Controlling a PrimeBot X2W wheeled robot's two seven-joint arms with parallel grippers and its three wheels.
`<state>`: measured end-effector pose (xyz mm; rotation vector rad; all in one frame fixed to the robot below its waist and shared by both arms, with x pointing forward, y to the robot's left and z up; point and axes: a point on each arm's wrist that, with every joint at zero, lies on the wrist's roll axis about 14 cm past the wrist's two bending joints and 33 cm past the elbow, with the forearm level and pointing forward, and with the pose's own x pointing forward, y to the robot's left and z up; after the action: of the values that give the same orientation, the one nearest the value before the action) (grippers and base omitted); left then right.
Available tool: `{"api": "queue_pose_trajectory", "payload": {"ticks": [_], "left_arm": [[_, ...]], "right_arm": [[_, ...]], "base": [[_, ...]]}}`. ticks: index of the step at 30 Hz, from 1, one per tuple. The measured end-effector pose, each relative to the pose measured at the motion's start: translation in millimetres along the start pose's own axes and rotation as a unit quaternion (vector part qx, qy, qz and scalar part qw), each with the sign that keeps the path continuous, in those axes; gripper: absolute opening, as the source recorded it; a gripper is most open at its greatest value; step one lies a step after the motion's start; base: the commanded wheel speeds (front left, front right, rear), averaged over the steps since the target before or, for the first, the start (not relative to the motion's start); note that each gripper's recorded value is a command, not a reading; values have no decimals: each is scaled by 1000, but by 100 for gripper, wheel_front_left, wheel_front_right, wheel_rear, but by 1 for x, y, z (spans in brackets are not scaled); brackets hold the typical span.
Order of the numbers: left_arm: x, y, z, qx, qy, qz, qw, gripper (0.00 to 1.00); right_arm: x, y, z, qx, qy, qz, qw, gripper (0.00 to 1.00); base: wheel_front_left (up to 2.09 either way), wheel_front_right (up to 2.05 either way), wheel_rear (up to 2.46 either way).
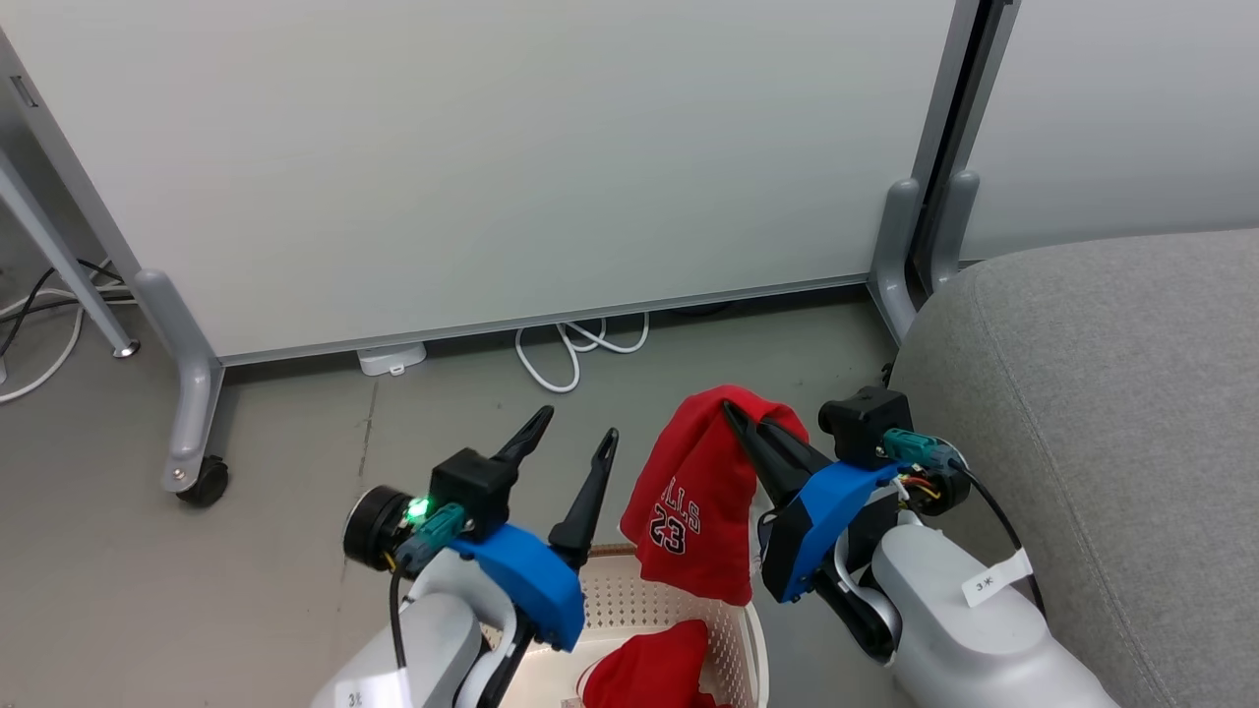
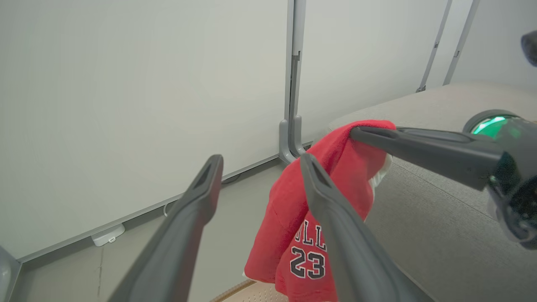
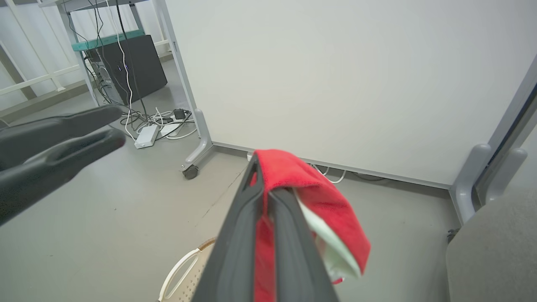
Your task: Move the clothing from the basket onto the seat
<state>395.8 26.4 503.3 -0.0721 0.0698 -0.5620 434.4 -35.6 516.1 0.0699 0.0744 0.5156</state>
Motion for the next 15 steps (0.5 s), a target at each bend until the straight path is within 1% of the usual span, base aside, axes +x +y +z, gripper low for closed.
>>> {"api": "queue_pose_trajectory", "payload": {"ticks": [6,15], "left_arm": [[-23,22,-9,-12,-11,51,999,100],[-43,31,-14,-20,-26,69,997,100]], "right_arm": [[-3,-6,1,-1,-5,-8,1000,0],[-6,-12,-1,6,-8,-17,1000,0]], "base": [[0,0,0],[0,0,0]]}}
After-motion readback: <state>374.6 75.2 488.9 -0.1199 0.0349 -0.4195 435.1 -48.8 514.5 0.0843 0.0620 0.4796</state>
